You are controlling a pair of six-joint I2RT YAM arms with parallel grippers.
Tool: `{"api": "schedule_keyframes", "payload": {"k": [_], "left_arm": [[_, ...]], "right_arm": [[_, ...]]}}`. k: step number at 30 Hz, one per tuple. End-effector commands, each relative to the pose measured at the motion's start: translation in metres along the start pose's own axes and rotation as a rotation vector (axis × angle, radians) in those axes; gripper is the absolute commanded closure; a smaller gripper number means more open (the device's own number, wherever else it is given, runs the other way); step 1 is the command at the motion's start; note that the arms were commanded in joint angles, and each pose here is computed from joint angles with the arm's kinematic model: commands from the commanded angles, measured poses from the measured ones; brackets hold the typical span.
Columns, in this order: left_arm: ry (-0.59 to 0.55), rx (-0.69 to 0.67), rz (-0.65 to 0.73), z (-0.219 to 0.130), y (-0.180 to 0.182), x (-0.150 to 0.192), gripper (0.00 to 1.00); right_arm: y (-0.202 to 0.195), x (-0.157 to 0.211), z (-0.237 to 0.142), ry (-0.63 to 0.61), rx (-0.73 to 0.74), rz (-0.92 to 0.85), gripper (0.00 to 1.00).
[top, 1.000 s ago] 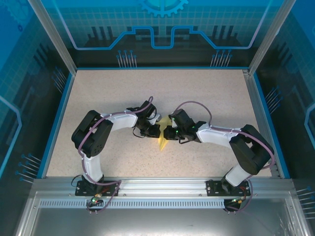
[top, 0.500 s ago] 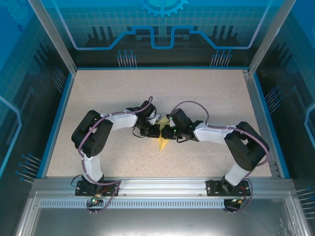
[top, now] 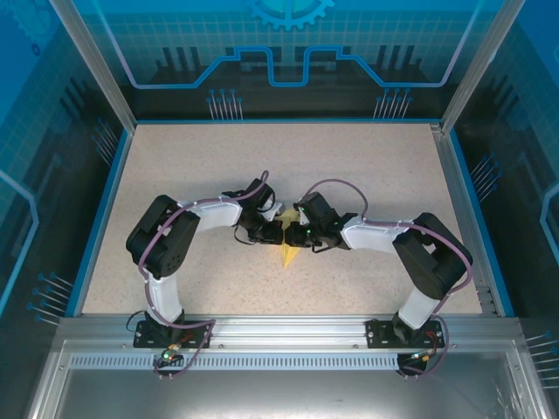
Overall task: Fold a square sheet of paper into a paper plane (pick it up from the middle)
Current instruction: Fourth fold the wing at the center of the table.
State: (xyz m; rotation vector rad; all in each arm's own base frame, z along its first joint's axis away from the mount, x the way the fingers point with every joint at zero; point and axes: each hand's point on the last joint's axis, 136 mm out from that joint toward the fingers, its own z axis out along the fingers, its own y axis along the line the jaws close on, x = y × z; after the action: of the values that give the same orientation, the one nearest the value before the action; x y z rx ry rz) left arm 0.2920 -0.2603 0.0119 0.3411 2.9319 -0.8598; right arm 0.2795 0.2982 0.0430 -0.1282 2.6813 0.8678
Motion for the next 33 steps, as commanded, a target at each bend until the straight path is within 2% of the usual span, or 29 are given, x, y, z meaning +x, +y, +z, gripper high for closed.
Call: {"api": "schedule_keyframes", "payload": {"k": [1, 33], "left_arm": [[0.084, -0.094, -0.051, 0.014, 0.035, 0.026, 0.93], [0.060, -0.025, -0.092, 0.010, 0.037, 0.024, 0.95]], "right_arm": [[0.004, -0.001, -0.005, 0.009, 0.000, -0.008, 0.89], [0.001, 0.008, 0.016, 0.105, 0.059, -0.044, 0.86]]}}
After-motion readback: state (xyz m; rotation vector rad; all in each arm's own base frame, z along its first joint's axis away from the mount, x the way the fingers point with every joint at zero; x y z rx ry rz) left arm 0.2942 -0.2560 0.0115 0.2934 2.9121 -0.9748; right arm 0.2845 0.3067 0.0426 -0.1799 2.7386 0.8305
